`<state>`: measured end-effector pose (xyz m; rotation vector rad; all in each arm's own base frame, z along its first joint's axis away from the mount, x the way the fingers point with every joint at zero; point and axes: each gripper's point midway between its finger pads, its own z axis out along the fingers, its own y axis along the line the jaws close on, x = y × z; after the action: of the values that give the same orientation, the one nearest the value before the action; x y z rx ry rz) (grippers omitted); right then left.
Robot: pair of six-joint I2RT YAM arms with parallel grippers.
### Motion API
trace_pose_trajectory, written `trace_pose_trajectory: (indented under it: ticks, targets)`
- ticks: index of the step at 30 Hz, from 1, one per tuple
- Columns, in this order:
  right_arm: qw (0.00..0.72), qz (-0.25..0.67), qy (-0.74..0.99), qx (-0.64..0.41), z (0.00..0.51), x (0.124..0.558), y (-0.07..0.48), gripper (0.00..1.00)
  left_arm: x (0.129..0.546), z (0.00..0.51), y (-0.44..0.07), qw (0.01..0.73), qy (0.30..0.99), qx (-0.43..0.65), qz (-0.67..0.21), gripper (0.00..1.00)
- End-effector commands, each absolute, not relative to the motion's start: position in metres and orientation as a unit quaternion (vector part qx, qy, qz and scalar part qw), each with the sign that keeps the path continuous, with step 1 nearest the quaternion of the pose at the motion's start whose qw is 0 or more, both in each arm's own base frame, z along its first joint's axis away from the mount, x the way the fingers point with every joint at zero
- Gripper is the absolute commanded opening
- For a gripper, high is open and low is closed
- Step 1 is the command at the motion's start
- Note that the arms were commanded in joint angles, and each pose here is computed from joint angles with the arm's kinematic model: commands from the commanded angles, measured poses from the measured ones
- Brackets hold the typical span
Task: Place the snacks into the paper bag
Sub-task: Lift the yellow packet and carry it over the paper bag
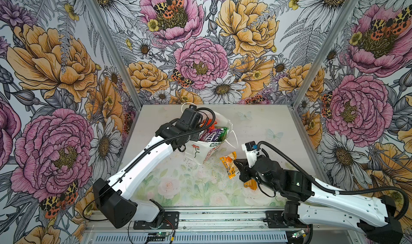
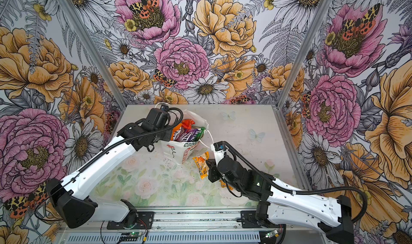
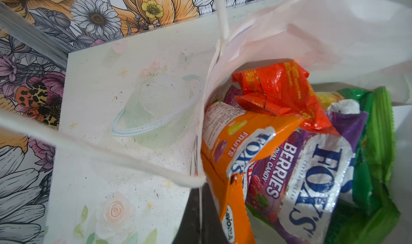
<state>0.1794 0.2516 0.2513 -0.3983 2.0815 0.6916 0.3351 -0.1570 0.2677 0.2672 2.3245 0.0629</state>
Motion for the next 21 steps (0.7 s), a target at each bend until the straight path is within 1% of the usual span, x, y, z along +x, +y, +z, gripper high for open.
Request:
trace_pose_trajectory:
  ticks: [1, 6, 13, 21]
  targets:
    - [0.491, 0.286, 0.808, -0.156, 0.295, 0.185, 0.249, 0.00, 0.341, 0.281, -0.159, 0.412, 0.906, 0.098, 0.012, 0.00]
    - [0.527, 0.280, 0.787, -0.157, 0.329, 0.192, 0.247, 0.00, 0.340, 0.282, -0.160, 0.412, 0.905, 0.104, 0.011, 0.00]
    - [0.573, 0.243, 0.771, -0.134, 0.371, 0.212, 0.245, 0.00, 0.339, 0.284, -0.159, 0.415, 0.904, 0.103, 0.011, 0.00]
    - [0.593, 0.188, 0.774, -0.113, 0.399, 0.246, 0.247, 0.00, 0.339, 0.284, -0.160, 0.415, 0.904, 0.103, 0.010, 0.00]
